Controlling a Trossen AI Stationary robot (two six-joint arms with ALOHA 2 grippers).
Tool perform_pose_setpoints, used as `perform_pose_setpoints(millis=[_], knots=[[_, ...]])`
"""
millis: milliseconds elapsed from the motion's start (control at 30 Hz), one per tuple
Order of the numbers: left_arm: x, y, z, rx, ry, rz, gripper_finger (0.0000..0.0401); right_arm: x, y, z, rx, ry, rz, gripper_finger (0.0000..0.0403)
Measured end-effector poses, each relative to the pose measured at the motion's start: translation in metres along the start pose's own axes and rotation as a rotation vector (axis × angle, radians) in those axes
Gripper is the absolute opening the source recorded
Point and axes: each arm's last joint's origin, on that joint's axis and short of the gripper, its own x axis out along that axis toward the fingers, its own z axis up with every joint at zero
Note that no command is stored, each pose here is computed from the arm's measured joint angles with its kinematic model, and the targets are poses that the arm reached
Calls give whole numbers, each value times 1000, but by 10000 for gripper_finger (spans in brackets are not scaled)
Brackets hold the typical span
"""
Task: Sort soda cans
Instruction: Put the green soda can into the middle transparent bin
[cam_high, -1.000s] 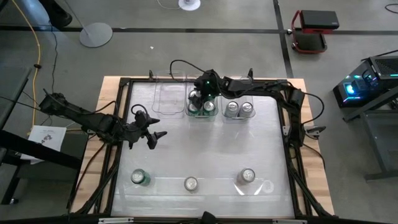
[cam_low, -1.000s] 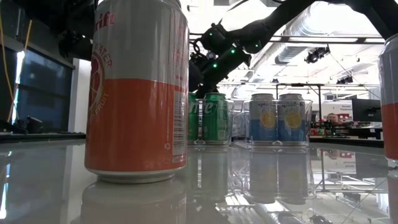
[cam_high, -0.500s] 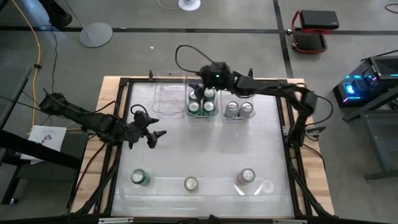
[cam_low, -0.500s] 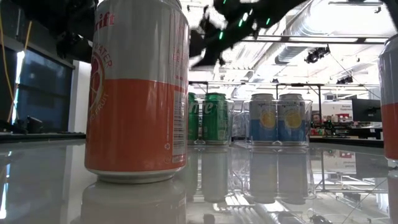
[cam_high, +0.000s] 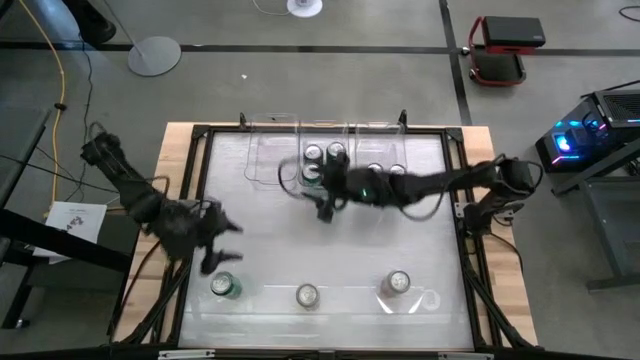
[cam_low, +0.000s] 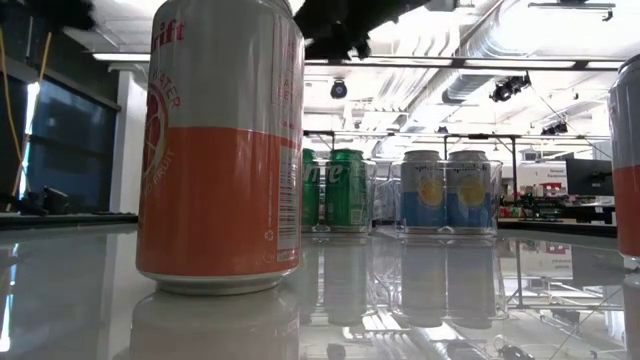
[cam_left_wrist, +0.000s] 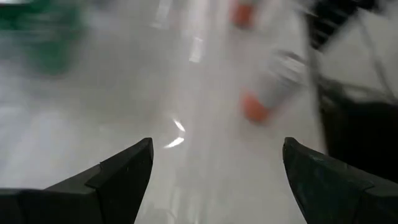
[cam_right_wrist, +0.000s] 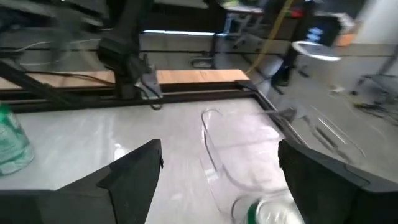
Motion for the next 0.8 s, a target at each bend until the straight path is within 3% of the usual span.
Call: perform_pose_setpoints(millis=[133, 367, 567, 800], knots=[[-3, -32, -22, 4, 95, -53, 335, -11, 25, -33, 31, -33, -112, 312], [2, -56, -76, -94, 328, 94, 335, -22, 37, -62, 134, -113, -166, 312], [-2, -66, -91, -151, 309, 102, 335, -23, 34, -63, 173, -132, -170, 312], [14, -71, -104, -80, 259, 123, 335, -23, 34, -63, 176, -137, -167, 312]])
